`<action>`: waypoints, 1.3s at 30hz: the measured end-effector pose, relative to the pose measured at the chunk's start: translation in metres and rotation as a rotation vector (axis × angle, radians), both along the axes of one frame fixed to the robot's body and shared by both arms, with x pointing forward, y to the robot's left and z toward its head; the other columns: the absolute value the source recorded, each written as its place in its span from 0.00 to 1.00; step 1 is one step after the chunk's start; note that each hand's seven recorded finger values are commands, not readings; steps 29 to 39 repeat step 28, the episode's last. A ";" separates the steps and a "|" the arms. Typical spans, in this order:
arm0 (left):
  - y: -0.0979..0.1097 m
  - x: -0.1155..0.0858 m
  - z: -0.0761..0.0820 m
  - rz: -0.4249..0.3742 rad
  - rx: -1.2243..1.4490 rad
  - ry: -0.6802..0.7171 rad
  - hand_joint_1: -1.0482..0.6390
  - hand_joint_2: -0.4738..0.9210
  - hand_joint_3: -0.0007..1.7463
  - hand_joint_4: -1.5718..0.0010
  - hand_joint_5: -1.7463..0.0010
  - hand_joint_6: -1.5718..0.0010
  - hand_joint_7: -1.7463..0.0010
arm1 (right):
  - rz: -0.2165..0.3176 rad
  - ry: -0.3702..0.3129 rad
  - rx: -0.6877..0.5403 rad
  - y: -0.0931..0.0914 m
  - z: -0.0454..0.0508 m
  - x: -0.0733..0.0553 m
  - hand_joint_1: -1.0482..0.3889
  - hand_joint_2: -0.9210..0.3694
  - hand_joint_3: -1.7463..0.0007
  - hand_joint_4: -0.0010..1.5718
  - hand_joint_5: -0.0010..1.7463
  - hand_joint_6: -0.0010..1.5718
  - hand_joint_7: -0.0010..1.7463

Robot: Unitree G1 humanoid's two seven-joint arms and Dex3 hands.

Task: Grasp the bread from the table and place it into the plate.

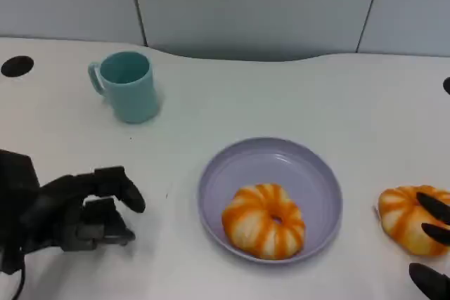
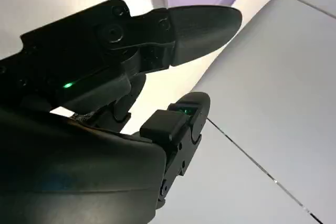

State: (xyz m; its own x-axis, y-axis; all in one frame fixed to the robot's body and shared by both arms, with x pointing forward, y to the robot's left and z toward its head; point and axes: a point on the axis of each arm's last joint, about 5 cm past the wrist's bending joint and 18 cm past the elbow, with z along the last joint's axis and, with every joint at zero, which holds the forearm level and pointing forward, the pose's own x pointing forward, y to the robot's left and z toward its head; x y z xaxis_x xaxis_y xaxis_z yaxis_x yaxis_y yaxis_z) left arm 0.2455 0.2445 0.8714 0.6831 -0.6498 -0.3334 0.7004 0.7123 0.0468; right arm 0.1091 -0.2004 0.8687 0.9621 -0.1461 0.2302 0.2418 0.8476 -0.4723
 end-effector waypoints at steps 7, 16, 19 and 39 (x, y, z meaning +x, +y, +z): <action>-0.004 -0.003 -0.004 0.029 0.058 0.077 0.41 0.97 0.02 0.61 0.00 0.72 0.00 | 0.005 0.002 -0.010 -0.001 0.0002 0.000 0.46 0.00 0.82 0.59 0.05 0.42 0.00; -0.012 -0.005 -0.002 0.074 0.142 0.028 0.42 0.97 0.02 0.50 0.00 0.64 0.00 | 0.012 0.014 -0.014 -0.004 -0.0034 0.001 0.46 0.00 0.82 0.59 0.05 0.42 0.00; -0.014 -0.005 -0.002 0.061 0.161 0.007 0.44 0.96 0.02 0.51 0.00 0.64 0.00 | 0.016 0.007 -0.013 -0.004 -0.0038 0.003 0.47 0.00 0.82 0.58 0.05 0.43 0.00; -0.016 -0.002 -0.002 0.044 0.178 -0.010 0.45 0.96 0.02 0.50 0.00 0.62 0.00 | 0.016 0.007 -0.002 -0.005 -0.0053 0.003 0.47 0.00 0.82 0.58 0.05 0.43 0.00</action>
